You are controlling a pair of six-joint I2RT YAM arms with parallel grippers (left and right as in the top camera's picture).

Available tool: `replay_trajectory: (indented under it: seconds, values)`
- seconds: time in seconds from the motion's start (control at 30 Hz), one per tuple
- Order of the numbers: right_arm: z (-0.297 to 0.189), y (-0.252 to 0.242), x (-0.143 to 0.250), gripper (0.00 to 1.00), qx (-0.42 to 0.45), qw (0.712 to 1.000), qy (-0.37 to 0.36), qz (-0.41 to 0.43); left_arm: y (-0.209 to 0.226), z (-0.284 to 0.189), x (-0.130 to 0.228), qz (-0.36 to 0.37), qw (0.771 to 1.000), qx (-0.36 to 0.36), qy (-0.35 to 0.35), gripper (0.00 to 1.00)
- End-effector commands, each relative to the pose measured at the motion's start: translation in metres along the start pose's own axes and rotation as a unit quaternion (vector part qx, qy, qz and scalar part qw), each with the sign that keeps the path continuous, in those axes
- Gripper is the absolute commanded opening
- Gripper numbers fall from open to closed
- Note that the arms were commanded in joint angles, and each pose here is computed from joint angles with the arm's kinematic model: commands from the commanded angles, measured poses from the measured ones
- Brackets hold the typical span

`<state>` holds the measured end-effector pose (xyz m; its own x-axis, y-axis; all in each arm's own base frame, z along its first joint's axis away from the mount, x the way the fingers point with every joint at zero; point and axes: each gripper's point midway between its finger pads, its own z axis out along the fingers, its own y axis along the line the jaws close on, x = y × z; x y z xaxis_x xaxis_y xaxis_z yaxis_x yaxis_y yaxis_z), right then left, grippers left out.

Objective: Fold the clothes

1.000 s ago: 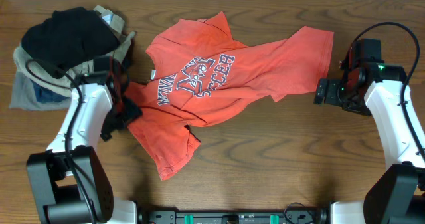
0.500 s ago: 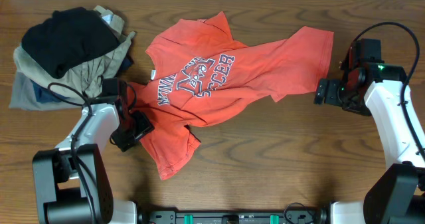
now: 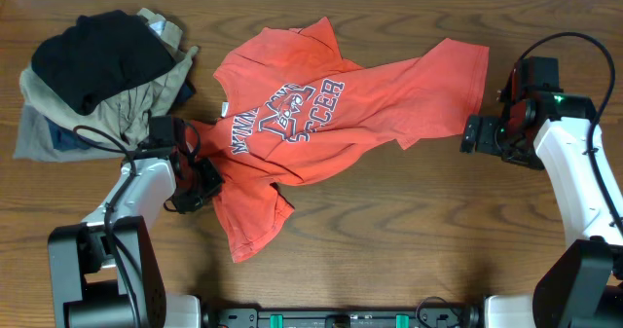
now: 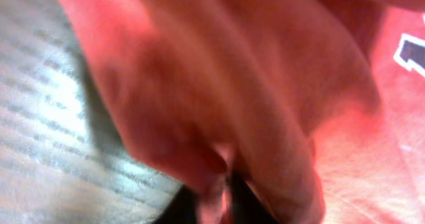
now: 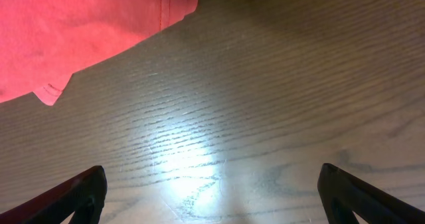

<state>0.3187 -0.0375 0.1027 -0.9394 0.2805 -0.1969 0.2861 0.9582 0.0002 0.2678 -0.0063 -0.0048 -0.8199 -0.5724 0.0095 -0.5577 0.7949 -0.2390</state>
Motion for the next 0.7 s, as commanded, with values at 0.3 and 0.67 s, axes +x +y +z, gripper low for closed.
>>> replay_trajectory:
  seconds: [0.3,0.67]
  values:
    - [0.004,0.013,0.010,0.94,-0.046,0.999,0.022,-0.018,0.043,-0.049,0.016,-0.032,0.997,-0.062,0.040,0.06]
    - [0.037,0.068,0.022,0.84,-0.158,0.984,-0.003,-0.083,0.064,-0.117,-0.003,-0.080,0.993,-0.068,-0.059,0.06]
